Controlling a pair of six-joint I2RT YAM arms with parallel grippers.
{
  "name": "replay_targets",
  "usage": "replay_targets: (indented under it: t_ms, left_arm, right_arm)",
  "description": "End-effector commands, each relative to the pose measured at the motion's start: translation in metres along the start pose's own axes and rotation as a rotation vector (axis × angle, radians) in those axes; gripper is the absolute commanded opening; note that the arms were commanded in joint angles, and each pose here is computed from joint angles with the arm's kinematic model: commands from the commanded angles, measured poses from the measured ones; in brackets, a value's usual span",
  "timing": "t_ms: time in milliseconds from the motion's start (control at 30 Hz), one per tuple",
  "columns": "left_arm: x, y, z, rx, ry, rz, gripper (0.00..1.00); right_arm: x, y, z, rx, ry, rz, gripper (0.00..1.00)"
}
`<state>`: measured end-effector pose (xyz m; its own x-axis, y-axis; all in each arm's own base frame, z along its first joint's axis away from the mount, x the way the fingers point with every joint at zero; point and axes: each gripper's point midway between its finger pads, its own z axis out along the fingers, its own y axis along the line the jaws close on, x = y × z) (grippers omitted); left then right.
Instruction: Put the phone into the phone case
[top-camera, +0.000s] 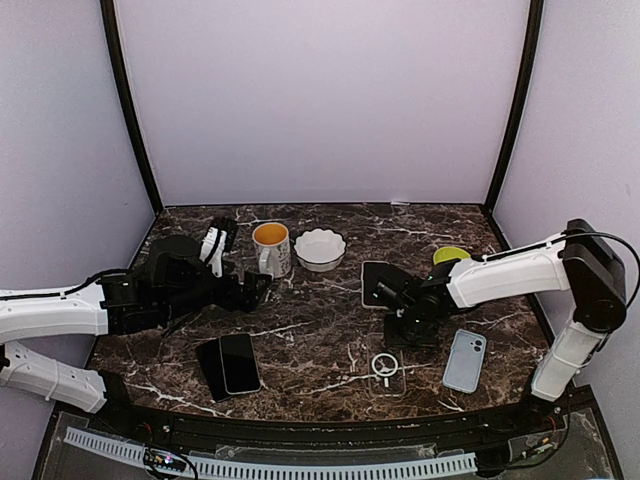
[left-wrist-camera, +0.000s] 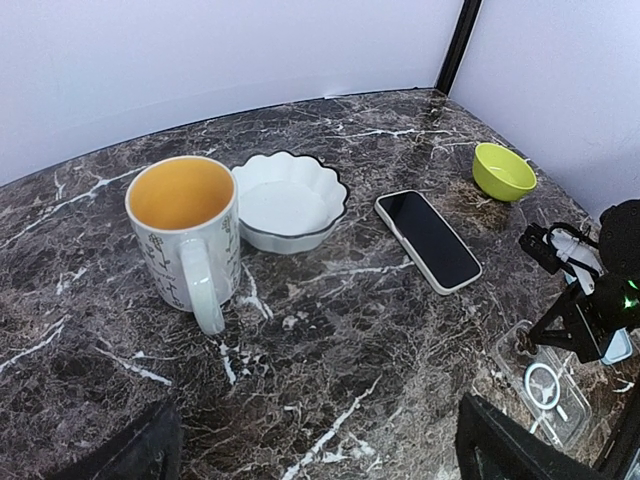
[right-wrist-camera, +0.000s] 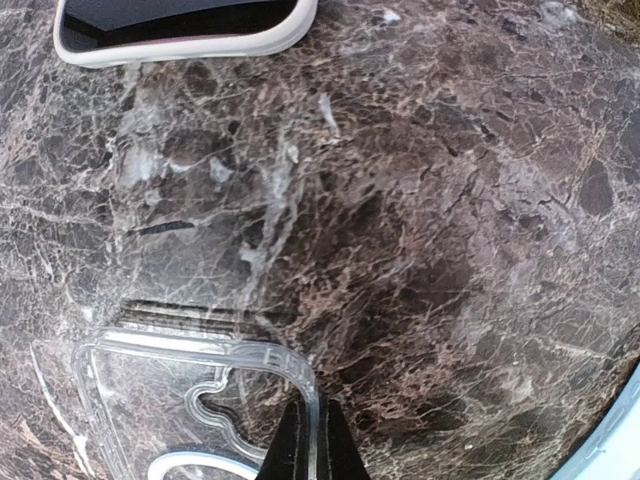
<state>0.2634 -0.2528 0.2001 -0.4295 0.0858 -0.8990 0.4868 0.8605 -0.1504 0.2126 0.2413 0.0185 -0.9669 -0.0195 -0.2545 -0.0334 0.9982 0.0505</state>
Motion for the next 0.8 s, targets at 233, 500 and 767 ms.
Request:
replay_targets:
  t_ms: [233, 500, 767]
  left_arm:
    - [0.000, 0.006, -0.004, -0.019, -0.003, 0.001, 0.98]
    - [0.028, 0.029, -0.013, -0.120, 0.169, -0.062, 0.98]
    - [0.069, 0.050, -0.033, -0.122, 0.378, -0.215, 0.94]
  right_arm:
    - [-0.006, 0.002, -0.008, 0.053, -0.015, -0.040, 0.35]
    - [-0.034, 0.054, -0.049, 0.024, -0.190, -0.182, 0.78]
    - [-0.036, 0.154, -0.090, -0.157, -0.322, -0.291, 0.99]
